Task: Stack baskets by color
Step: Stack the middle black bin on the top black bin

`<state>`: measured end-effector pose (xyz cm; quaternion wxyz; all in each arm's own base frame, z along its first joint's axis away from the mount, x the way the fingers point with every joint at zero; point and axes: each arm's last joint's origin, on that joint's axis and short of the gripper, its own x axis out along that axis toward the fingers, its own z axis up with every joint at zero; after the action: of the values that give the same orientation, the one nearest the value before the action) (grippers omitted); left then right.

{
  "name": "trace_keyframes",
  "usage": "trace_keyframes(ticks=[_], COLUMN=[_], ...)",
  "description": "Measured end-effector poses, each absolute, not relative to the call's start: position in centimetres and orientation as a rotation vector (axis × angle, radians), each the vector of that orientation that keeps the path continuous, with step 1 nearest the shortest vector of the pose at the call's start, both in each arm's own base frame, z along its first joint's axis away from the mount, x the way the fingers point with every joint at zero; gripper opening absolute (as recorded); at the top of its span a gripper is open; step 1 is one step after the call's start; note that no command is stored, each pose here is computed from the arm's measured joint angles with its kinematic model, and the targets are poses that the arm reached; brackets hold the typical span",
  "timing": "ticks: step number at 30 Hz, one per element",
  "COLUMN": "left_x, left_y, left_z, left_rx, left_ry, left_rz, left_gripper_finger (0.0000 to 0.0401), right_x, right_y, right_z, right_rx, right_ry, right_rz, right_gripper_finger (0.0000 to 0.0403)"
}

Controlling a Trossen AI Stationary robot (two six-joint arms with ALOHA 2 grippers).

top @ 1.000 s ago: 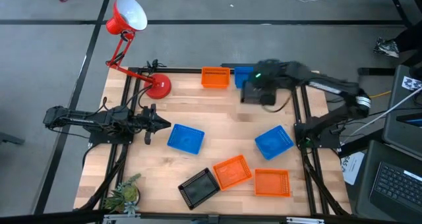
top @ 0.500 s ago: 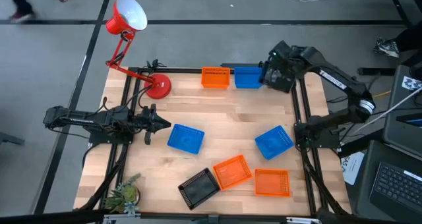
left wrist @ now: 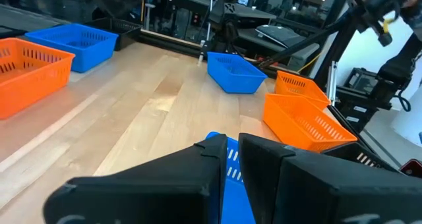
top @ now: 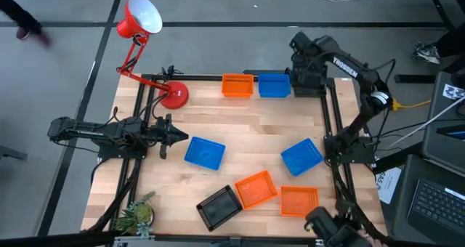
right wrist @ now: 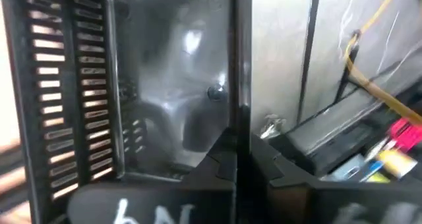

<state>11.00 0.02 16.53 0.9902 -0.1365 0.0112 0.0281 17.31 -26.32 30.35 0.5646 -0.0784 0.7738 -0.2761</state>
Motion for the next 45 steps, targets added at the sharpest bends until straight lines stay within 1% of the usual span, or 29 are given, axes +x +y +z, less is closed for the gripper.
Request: trace_keyframes(ticks=[3,6,16,20,23,25,28,32,34,36,40,42,44,45], left_x=[11.0,11.0,11.0,11.0,11.0,11.0,11.0,11.0,11.0,11.0,11.0,11.0,11.0,11.0], left_y=[0.0,0.0,0.0,0.0,0.0,0.0,0.0,0.0,0.0,0.0,0.0,0.0,0.0,0.0], left_z=[16.5,16.5,16.5,16.5,16.5,16.5,16.5,16.5,16.5,16.5,16.5,16.5,16.5,16.5], left_rx=[-0.265,-0.221,-0.198,-0.198,-0.198,-0.197,-0.197,-0.197,-0.197,-0.197,-0.197,-0.197,-0.197,-0.197], left_ry=[0.023,0.024,0.024,0.023,0.023,0.023,0.023,0.023,0.024,0.024,0.024,0.024,0.024,0.024], left_rz=[0.056,0.056,0.056,0.055,0.056,0.056,0.056,0.056,0.056,0.056,0.056,0.056,0.056,0.056], left_gripper_finger=[0.0031,0.0031,0.0031,0.0031,0.0031,0.0031,0.0031,0.0031,0.0031,0.0031,0.0031,0.0031,0.0031,0.0031], right_x=[17.1,17.3,17.4,17.6,18.2,18.8,19.5,19.9,19.3,17.9,14.4,12.7,12.4,12.5], right_y=[-26.9,-27.4,-27.3,-27.8,-28.3,-28.7,-29.6,-30.9,-31.7,-32.3,-33.4,-33.7,-34.1,-34.1], right_z=[31.2,31.7,31.8,31.1,30.3,29.9,30.3,32.1,33.3,34.0,33.9,33.2,32.3,31.7], right_rx=[-0.07,-0.025,-0.036,0.01,0.105,0.135,0.027,-0.226,-0.309,-0.3,-0.101,-0.007,-0.002,0.009], right_ry=[1.776,1.728,1.735,1.759,1.676,1.616,1.584,1.63,1.7,1.763,1.677,1.713,1.747,1.77], right_rz=[-0.625,-0.653,-0.645,-0.733,-0.743,-0.683,-0.605,-0.507,-0.544,-0.556,-0.487,-0.463,-0.398,-0.335], right_gripper_finger=[0.0,0.0,0.0,0.0,0.0,0.0,0.0,0.0,0.0,0.0,0.0,0.0,0.0,0.0])
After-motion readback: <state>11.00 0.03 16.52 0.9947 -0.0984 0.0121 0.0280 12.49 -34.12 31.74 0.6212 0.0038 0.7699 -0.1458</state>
